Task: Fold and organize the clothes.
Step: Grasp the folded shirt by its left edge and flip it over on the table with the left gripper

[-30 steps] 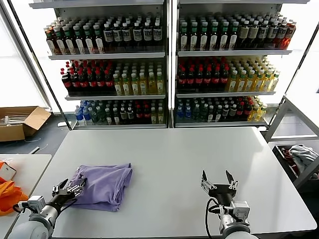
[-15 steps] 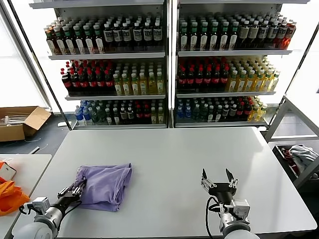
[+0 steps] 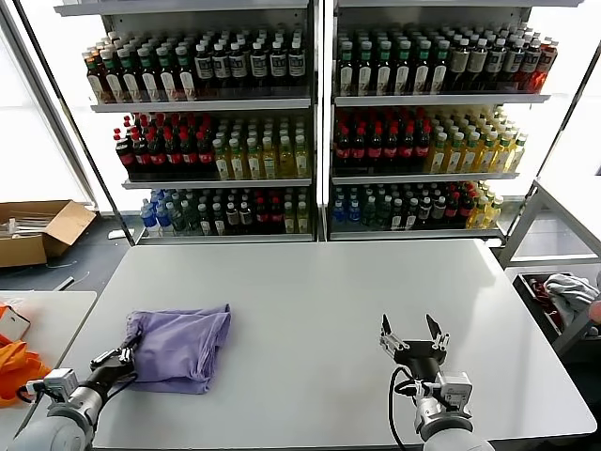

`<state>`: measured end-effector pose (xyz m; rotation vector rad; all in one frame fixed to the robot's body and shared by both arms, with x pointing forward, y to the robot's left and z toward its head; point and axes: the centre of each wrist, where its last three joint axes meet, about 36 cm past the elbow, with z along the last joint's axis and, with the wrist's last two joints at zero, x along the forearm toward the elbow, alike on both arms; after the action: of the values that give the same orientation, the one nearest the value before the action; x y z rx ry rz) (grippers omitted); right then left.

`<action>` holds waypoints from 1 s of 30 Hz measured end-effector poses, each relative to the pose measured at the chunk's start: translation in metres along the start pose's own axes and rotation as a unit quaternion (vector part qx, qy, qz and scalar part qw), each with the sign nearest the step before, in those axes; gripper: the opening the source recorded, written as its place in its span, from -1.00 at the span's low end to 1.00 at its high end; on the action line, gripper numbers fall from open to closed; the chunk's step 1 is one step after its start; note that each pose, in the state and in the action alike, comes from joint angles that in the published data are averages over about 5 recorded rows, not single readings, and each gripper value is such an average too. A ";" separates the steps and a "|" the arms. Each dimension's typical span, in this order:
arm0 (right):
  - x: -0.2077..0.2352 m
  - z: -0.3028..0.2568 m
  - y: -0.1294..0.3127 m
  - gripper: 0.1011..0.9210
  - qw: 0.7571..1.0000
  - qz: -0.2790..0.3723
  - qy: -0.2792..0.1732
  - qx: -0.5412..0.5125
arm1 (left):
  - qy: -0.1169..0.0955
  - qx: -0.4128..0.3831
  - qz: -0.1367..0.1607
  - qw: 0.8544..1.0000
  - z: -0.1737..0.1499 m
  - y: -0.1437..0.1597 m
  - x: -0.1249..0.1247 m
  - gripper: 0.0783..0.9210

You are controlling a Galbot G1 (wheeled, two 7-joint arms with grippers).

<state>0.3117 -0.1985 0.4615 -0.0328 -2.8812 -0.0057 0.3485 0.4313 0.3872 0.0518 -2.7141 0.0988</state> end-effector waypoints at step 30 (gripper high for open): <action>0.014 0.009 -0.005 0.76 0.999 0.035 0.010 0.001 | -0.102 -0.111 0.061 0.987 -0.066 -0.094 0.029 -0.90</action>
<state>0.2955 -0.2030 0.4562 -0.1312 -2.8584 0.0107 0.3542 0.3420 0.4653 -0.1804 -2.9127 -0.1826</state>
